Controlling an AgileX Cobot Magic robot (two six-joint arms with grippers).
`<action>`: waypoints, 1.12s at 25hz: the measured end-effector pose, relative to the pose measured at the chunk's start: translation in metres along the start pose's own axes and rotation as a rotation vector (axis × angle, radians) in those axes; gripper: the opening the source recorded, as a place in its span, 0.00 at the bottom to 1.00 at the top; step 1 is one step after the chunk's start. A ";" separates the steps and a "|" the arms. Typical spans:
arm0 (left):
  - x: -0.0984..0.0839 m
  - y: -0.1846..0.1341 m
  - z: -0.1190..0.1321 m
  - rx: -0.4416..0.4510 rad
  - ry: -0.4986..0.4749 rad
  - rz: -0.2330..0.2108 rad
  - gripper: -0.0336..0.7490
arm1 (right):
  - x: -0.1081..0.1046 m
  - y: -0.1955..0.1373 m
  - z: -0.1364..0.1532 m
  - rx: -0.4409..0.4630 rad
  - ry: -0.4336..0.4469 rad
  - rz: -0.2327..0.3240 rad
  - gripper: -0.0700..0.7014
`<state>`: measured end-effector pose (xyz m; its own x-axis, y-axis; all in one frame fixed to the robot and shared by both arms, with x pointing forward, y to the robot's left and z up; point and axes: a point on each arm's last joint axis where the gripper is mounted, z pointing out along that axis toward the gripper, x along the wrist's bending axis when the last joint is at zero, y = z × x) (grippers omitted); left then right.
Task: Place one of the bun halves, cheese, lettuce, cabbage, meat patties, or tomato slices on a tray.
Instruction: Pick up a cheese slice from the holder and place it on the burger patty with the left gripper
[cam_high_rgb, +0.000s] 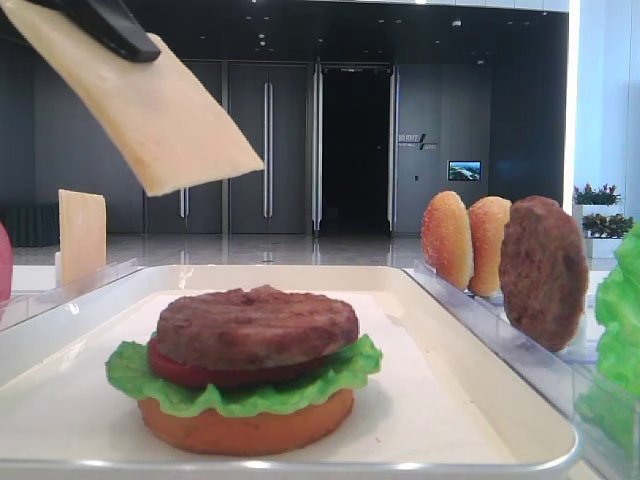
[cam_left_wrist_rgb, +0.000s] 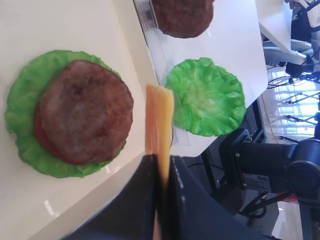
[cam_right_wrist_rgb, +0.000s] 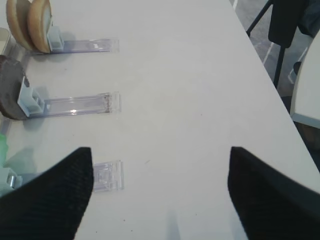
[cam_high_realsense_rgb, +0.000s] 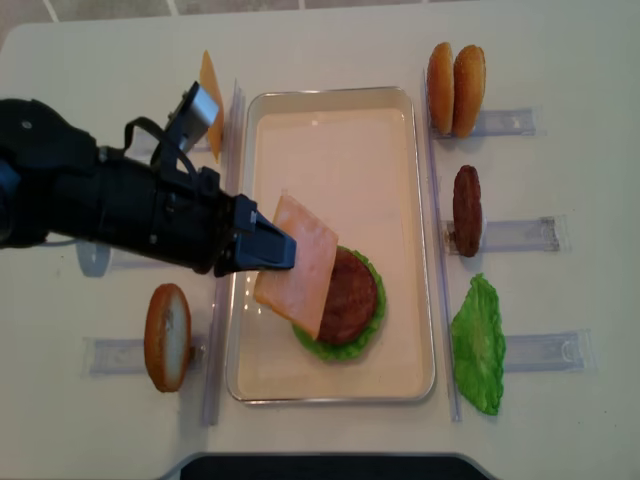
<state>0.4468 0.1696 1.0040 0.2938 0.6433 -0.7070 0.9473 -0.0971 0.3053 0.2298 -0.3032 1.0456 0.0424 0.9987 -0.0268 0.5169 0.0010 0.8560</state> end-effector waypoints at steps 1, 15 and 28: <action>0.001 -0.002 0.001 0.000 0.000 -0.003 0.08 | 0.000 0.000 0.000 0.000 0.000 0.000 0.81; 0.015 0.004 0.027 -0.038 -0.115 -0.066 0.08 | 0.000 0.000 0.000 0.000 0.000 0.000 0.81; 0.012 -0.001 0.045 -0.020 -0.086 -0.023 0.08 | 0.000 0.000 0.000 0.000 0.000 0.000 0.81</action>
<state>0.4556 0.1432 0.9664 0.2823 0.5771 -0.7663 0.9516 -0.0672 0.3000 0.2298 -0.3032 1.0456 0.0424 0.9987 -0.0268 0.5169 0.0010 0.8560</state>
